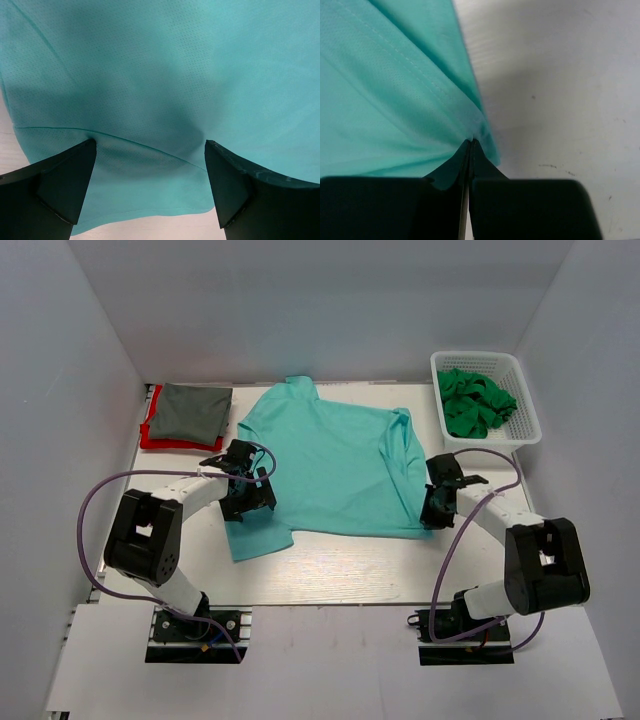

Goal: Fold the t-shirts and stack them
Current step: Flatten out the tshirt

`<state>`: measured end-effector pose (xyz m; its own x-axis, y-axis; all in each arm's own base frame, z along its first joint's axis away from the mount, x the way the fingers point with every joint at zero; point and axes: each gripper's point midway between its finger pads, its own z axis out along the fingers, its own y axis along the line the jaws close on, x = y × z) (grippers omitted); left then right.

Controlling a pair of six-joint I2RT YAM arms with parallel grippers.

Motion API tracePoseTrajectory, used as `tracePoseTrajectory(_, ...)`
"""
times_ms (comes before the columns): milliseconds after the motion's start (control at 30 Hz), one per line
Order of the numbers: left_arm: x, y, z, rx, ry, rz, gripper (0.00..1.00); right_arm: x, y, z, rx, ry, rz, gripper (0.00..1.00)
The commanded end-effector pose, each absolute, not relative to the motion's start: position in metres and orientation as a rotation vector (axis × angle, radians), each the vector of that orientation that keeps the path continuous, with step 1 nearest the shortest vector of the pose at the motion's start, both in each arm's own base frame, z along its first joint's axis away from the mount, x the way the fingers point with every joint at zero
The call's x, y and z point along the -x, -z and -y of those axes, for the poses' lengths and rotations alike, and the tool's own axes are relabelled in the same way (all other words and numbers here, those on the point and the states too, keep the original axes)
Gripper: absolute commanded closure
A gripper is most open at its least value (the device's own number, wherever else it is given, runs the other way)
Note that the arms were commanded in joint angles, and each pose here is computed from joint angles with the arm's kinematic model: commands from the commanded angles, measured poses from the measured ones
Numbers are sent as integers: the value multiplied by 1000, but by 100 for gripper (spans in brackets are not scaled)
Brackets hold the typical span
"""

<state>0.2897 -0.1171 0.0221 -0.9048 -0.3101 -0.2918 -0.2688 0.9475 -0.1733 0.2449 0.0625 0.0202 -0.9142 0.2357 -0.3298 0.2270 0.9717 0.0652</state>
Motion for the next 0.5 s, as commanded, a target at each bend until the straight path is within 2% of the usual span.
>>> tracePoseTrajectory(0, -272, -12, 109, 447, 132, -2846, 0, -232, -20, -38, -504, 143, -2758, 100)
tracePoseTrajectory(100, -272, -12, 109, 447, 132, -2846, 0, -221, -23, -31, -585, 182, -2745, 100)
tracePoseTrajectory(267, -272, -12, 109, 447, 132, -2846, 0, -178, -20, -15, -903, 349, -2758, 98)
tracePoseTrajectory(333, -272, -12, 109, 447, 132, -2846, 0, -162, -14, -22, -995, 302, -2776, 74)
tracePoseTrajectory(400, -269, -9, 108, 450, 120, -2863, 0, -149, -12, -25, -1106, 250, -2750, 41)
tracePoseTrajectory(433, -267, -9, 107, 451, 114, -2871, 0, -149, -13, -27, -1102, 222, -2747, 34)
tracePoseTrajectory(467, -267, -8, 106, 465, 102, -2865, 0, -148, -18, -23, -1145, 250, -2716, 34)
